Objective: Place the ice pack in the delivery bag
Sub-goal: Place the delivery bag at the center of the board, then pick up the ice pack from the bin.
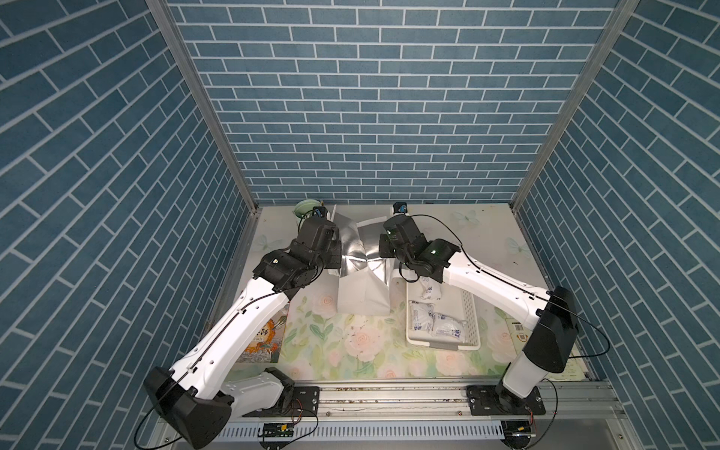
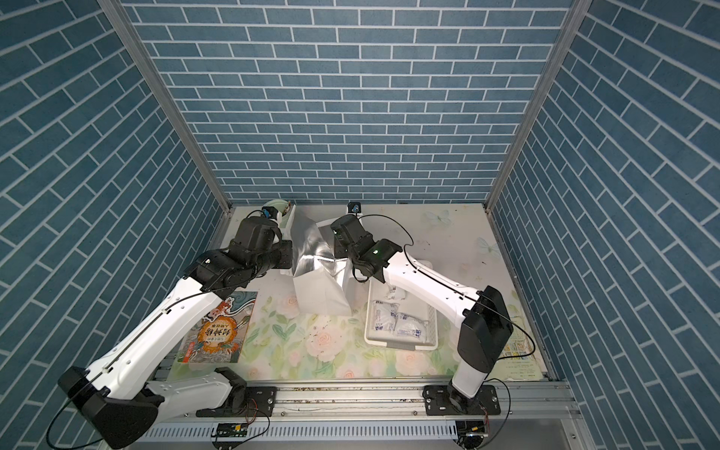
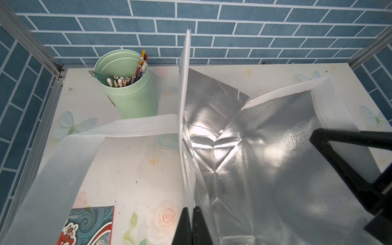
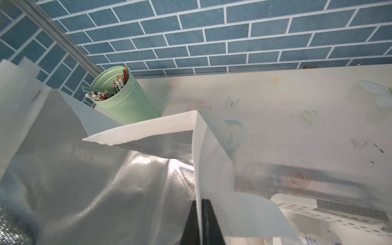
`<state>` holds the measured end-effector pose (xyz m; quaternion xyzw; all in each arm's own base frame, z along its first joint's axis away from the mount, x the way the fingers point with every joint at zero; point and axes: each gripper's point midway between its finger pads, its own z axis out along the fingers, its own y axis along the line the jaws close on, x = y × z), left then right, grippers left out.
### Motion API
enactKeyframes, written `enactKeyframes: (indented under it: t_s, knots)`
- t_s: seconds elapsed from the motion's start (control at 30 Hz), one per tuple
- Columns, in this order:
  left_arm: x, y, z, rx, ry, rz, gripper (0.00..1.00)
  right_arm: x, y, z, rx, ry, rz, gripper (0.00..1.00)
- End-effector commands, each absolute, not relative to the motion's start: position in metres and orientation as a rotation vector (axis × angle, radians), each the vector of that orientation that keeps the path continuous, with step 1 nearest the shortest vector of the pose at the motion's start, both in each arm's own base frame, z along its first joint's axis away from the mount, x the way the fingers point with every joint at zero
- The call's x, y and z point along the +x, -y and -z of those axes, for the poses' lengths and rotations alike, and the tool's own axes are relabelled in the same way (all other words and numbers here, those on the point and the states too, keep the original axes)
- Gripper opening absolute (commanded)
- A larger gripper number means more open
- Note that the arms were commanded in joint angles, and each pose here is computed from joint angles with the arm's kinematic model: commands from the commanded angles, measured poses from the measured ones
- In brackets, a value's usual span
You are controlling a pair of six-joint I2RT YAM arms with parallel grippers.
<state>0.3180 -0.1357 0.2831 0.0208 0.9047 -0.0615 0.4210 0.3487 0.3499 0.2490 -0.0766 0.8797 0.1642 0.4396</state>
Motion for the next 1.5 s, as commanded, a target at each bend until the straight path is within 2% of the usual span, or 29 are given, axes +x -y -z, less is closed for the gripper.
enactKeyframes:
  t_s: [0.0,0.1,0.23,0.37,0.5,0.67,0.87,1.07,1.3,1.47]
  knots:
    - [0.321,0.123,-0.279,0.032,-2.244,0.096,0.00,0.350,-0.340,-0.210,-0.227,-2.253,-0.329,0.00]
    - [0.323,0.119,-0.278,0.019,-2.246,0.112,0.00,0.353,-0.336,-0.201,-0.219,-2.273,-0.324,0.00]
    - [0.320,0.130,-0.296,0.045,-2.212,0.203,0.00,0.355,-0.338,-0.223,-0.219,-2.212,-0.380,0.01]
    - [0.316,0.140,-0.318,0.084,-2.163,0.301,0.00,0.349,-0.347,-0.263,-0.277,-2.111,-0.496,0.18]
    - [0.314,0.144,-0.320,0.098,-2.162,0.324,0.00,0.342,-0.350,-0.285,-0.331,-2.061,-0.559,0.49]
    - [0.316,0.147,-0.310,0.114,-2.189,0.324,0.00,0.329,-0.336,-0.295,-0.354,-2.043,-0.556,0.74]
    - [0.318,0.151,-0.312,0.131,-2.190,0.335,0.00,0.309,-0.291,-0.302,-0.330,-2.004,-0.483,0.91]
    - [0.318,0.151,-0.323,0.148,-2.175,0.326,0.00,0.289,-0.232,-0.279,-0.254,-2.038,-0.415,1.00]
    - [0.319,0.148,-0.333,0.171,-2.175,0.290,0.00,0.290,-0.181,-0.199,-0.146,-2.214,-0.400,0.99]
    - [0.317,0.148,-0.335,0.184,-2.179,0.288,0.00,0.289,-0.172,-0.147,-0.144,-2.355,-0.358,0.99]
